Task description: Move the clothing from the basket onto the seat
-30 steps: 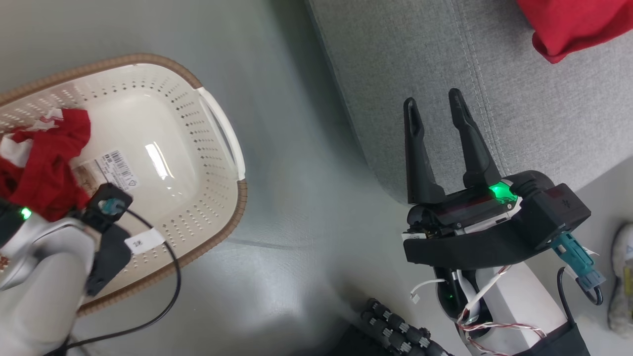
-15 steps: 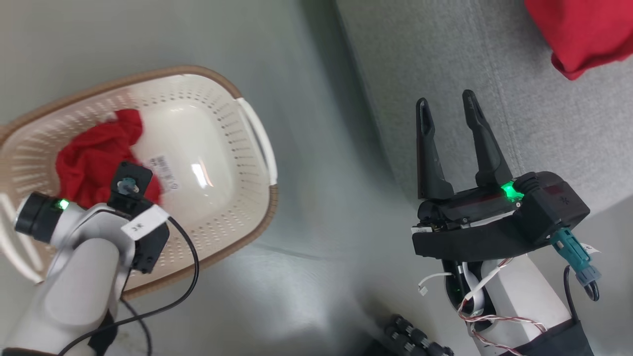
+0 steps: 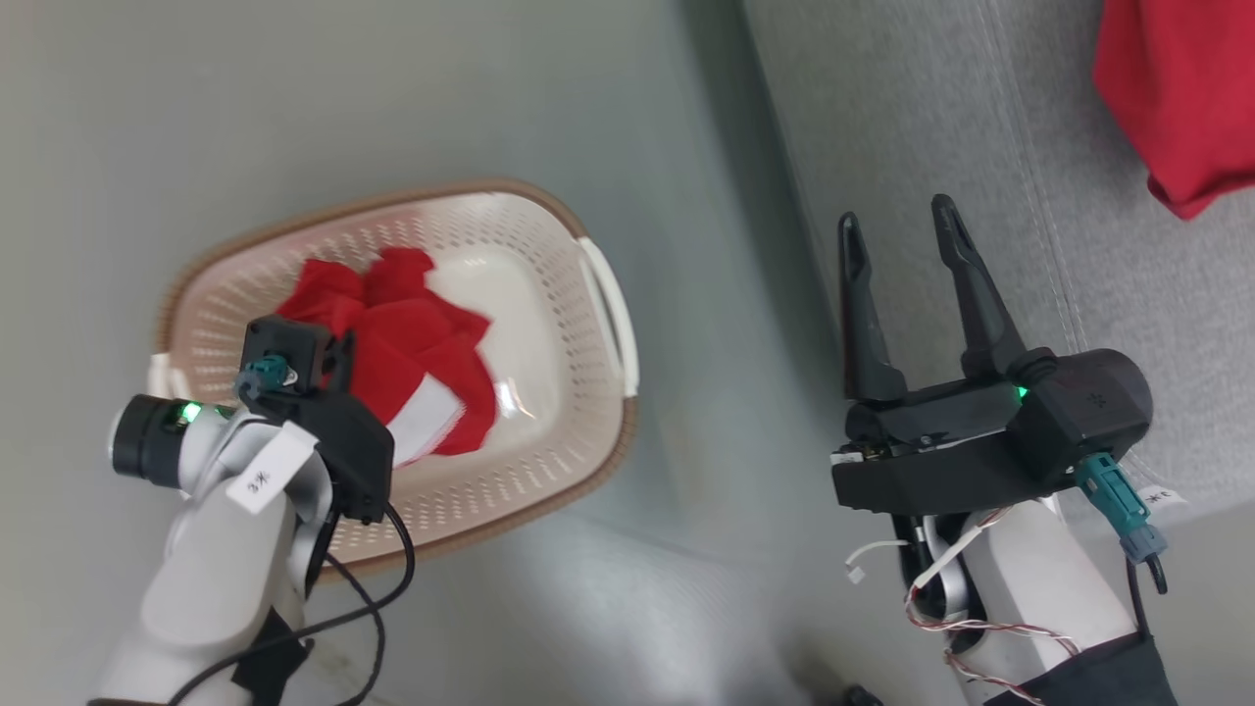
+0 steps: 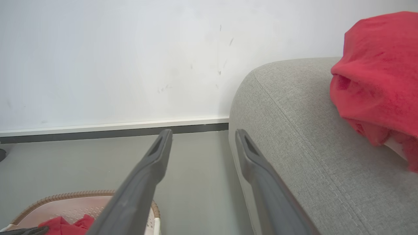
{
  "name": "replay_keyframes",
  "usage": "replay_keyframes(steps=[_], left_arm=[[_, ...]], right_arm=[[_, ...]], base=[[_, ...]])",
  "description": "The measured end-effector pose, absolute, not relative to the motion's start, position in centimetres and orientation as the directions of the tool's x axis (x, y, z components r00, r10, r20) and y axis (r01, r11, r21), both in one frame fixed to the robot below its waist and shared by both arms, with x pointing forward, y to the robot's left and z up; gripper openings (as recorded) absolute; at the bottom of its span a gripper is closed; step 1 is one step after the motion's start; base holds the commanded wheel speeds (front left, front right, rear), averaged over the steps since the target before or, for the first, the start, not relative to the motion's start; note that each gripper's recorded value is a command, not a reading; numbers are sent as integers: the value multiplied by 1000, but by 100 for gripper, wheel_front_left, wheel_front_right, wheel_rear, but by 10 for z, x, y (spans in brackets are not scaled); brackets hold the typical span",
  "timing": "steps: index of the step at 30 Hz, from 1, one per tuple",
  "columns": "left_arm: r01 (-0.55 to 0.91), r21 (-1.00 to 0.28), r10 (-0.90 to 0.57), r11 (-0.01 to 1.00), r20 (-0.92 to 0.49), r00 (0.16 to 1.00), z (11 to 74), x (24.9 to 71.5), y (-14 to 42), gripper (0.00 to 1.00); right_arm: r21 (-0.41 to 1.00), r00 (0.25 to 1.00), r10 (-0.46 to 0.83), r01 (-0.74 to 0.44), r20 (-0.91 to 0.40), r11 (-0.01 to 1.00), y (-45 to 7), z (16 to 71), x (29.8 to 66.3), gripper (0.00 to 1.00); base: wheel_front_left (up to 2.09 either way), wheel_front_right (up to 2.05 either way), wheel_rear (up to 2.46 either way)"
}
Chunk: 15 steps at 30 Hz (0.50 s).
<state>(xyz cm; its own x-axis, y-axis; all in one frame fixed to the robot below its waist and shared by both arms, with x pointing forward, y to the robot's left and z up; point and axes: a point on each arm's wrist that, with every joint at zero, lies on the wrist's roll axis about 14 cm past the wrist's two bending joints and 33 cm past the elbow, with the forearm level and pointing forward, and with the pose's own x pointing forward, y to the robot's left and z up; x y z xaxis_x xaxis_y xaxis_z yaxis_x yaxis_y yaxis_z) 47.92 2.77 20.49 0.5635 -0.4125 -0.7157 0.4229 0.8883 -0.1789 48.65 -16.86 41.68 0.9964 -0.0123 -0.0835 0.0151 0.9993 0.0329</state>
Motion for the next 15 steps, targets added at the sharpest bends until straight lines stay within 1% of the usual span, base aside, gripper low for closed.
replay_keyframes(steps=[8,15], left_arm=[[334,-197,-381,922,-617,688,251,482,49,0],[283,-219,-356,934,-486,798,304,488,63,0]], right_arm=[[19,999,32,-31,-43,999,-159,438,485,100],[11,999,45,-45,-16,999,-158,456,475,100]], base=[[0,0,0],[0,0,0]])
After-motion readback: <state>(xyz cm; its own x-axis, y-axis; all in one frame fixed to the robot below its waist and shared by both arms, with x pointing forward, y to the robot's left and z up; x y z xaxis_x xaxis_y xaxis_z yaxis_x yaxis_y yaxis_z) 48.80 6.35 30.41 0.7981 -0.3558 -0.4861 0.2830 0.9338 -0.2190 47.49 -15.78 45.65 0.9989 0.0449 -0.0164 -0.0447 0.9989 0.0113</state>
